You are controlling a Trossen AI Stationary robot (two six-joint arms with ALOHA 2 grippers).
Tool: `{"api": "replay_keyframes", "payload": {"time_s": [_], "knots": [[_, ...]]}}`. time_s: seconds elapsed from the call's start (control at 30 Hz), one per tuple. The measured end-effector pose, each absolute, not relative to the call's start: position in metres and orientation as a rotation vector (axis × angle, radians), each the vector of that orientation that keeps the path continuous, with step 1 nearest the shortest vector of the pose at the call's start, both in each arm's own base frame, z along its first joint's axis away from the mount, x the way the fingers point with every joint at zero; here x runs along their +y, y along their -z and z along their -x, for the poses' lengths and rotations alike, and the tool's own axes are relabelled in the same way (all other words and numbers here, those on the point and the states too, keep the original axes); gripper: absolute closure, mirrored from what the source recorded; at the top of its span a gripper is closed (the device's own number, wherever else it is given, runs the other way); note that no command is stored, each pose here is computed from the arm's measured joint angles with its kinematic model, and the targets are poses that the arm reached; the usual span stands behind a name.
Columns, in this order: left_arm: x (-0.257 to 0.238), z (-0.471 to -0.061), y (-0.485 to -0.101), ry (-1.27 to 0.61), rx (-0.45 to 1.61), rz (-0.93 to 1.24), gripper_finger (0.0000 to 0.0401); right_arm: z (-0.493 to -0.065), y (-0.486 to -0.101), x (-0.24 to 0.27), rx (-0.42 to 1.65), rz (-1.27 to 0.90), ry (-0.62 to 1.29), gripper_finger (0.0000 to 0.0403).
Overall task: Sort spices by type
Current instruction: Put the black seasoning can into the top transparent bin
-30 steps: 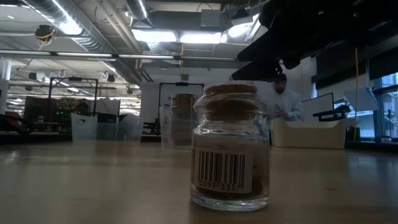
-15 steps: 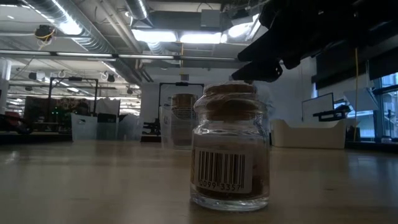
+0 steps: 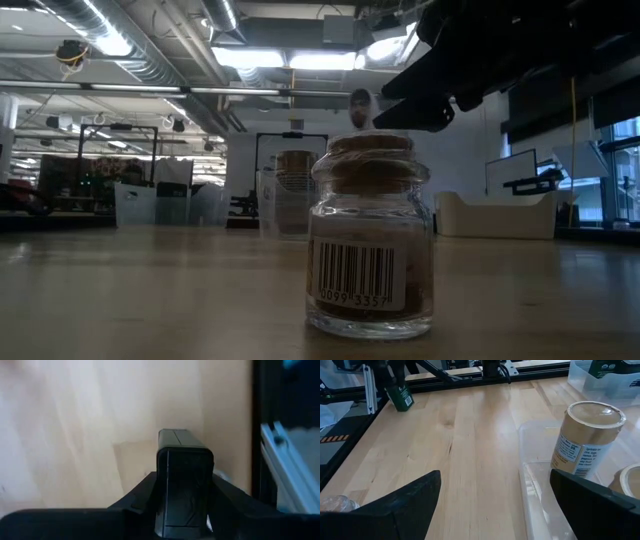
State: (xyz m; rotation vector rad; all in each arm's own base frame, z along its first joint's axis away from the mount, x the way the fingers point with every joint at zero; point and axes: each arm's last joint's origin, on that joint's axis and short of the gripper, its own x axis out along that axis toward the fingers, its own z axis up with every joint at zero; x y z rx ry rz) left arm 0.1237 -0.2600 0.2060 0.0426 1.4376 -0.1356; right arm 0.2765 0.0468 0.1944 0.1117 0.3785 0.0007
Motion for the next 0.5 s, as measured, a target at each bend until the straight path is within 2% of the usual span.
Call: {"api": "replay_keyframes", "payload": {"time_s": [0.2, 0.5], "knots": [[-0.246, -0.146, -0.206, -0.064, 1.443, 0.145, 0.0279, -0.276, -0.194, 0.047, 0.378, -0.112, 0.000, 0.0029], [-0.204, -0.181, -0.220, -0.199, 1.406, 0.164, 0.0283, -0.277, -0.194, 0.047, 0.378, -0.110, 0.000, 0.0029]]}}
